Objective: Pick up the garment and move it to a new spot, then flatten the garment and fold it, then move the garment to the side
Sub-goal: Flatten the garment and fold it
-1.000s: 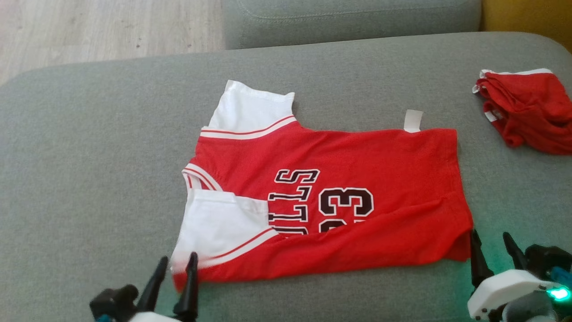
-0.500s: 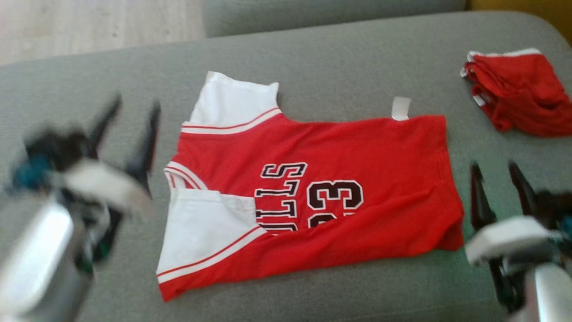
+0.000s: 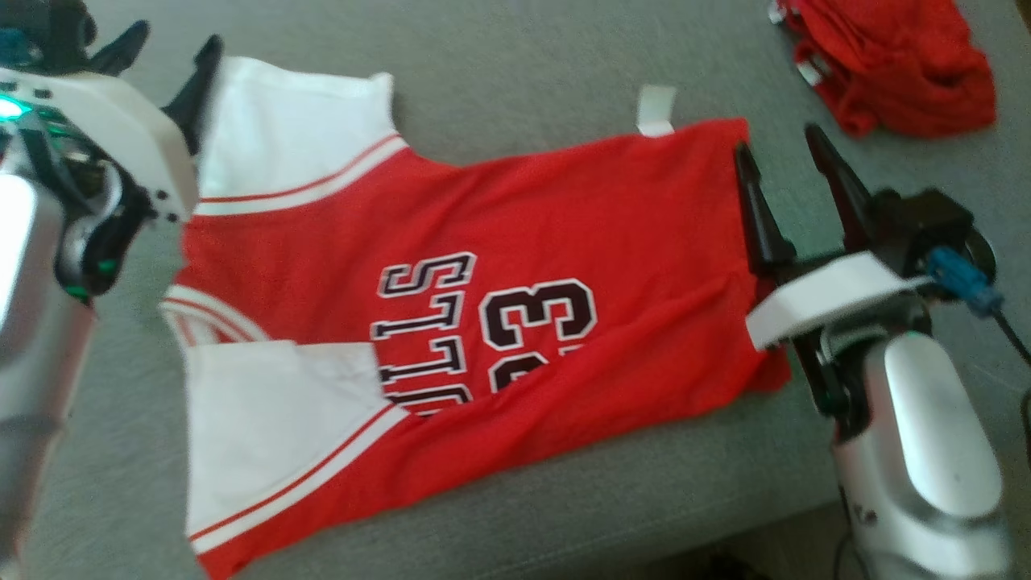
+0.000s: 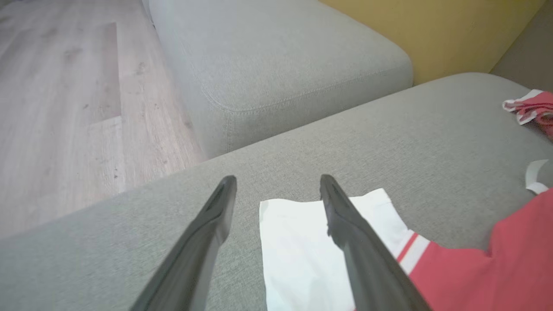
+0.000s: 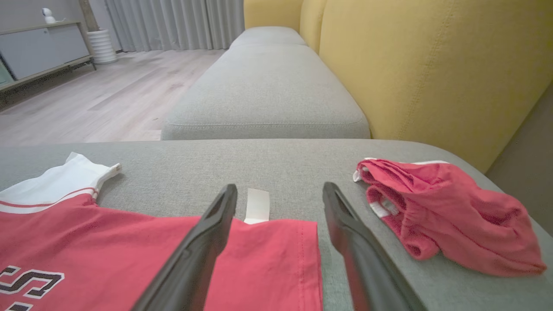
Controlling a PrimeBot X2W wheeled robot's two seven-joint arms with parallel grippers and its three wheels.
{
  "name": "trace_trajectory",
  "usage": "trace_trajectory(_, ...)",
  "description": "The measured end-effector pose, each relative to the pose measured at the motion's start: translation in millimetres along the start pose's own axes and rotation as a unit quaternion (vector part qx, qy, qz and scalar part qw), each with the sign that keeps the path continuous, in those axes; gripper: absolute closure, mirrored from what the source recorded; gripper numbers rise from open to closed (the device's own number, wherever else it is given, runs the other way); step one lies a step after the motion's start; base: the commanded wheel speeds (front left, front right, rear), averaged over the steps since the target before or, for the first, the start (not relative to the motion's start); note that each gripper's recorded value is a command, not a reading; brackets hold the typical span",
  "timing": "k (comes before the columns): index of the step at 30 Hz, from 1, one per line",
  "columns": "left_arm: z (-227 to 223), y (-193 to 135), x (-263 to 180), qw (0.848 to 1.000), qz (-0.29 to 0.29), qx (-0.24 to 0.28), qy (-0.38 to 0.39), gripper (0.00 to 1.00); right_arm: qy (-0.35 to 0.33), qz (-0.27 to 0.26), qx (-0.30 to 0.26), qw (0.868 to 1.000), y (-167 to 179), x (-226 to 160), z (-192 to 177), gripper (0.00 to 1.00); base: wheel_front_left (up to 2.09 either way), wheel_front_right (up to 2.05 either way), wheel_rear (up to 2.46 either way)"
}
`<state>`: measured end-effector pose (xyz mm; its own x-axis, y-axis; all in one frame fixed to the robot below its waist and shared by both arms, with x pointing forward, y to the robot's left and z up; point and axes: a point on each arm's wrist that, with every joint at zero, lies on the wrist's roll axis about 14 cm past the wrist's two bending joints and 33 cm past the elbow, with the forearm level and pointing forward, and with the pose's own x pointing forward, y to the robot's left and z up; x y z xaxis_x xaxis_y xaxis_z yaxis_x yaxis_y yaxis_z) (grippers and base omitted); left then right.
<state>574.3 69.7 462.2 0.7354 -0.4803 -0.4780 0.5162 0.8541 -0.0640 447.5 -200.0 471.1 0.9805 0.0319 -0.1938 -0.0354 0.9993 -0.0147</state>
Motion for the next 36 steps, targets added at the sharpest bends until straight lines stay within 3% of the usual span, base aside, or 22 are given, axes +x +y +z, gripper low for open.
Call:
trace_trajectory(15, -75.2, 3.8, 78.6, 0.992, -0.017, -0.026, 0.122, 0.00, 0.044, -0.044, -0.013, 0.998, -36.8, 8.2, -38.4, 0.00, 0.00, 0.00, 0.00)
trace_trajectory(16, -74.2, 4.3, 79.1, 0.992, -0.017, -0.025, 0.124, 0.04, 0.046, -0.044, -0.012, 0.998, -36.9, 8.3, -39.8, 0.00, 0.00, 0.00, 0.00)
trace_trajectory(17, -73.5, 4.2, 78.7, 0.992, -0.018, -0.023, 0.126, 0.21, 0.047, -0.043, -0.012, 0.998, -36.3, 9.0, -40.8, 0.00, 0.00, 0.00, 0.00)
trace_trajectory(18, -73.7, 3.2, 77.8, 0.992, -0.021, -0.020, 0.126, 0.59, 0.047, -0.041, -0.012, 0.998, -35.1, 10.5, -40.5, 0.00, 0.00, 0.00, 0.00)
trace_trajectory(19, -74.4, 2.4, 76.6, 0.991, -0.022, -0.017, 0.128, 0.83, 0.046, -0.038, -0.012, 0.998, -33.4, 13.0, -39.5, 0.00, 0.00, 0.00, 0.00)
trace_trajectory(20, -74.0, 1.8, 75.1, 0.992, -0.024, -0.014, 0.127, 1.00, 0.044, -0.034, -0.013, 0.998, -31.7, 16.2, -37.7, 0.00, 0.00, 0.00, 0.00)
trace_trajectory(25, -67.2, 0.7, 65.3, 0.994, -0.025, -0.004, 0.109, 1.00, 0.063, -0.007, -0.030, 0.998, -21.6, 33.8, -36.2, 0.00, 0.00, 0.00, 0.00)
trace_trajectory(36, -21.9, -7.1, 31.7, 0.999, -0.035, 0.011, 0.008, 1.00, 0.175, 0.009, -0.049, 0.983, -29.4, 59.0, -69.1, 0.00, 0.00, 0.00, 0.00)
